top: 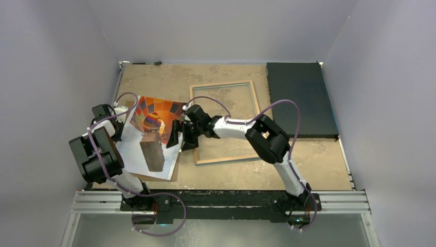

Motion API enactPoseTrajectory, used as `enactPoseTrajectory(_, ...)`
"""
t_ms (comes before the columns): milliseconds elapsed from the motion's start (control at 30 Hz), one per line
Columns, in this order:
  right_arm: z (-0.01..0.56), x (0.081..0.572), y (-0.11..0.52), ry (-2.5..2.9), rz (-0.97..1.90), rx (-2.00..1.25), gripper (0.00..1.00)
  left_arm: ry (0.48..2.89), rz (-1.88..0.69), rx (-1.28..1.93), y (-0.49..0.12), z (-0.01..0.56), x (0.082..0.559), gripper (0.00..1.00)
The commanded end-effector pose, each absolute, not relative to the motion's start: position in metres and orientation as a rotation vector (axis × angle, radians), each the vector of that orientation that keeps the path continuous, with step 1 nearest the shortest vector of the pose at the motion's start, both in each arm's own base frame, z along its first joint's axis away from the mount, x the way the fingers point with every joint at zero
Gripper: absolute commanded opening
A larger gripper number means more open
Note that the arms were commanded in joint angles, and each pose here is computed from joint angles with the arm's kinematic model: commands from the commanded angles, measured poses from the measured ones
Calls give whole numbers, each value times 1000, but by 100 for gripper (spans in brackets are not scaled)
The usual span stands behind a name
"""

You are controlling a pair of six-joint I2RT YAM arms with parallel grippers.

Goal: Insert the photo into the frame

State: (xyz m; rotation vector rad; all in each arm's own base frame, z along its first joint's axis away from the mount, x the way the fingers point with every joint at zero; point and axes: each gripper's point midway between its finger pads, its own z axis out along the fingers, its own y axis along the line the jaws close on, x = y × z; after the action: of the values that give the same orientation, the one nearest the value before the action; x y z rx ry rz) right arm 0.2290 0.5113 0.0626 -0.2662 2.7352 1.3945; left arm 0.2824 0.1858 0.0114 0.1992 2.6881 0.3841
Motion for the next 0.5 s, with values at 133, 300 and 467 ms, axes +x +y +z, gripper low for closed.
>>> enactPoseTrajectory(133, 135, 210, 524, 2539, 1675, -392, 89, 2869, -11, 182, 121, -32, 237, 0)
enactPoseTrajectory(300, 172, 214, 531, 2435, 1738, -432, 89, 2866, -4, 194, 121, -30, 237, 0)
enactPoseTrajectory(467, 169, 214, 533, 2426, 1758, -425, 89, 2865, -11, 193, 120, -30, 236, 0)
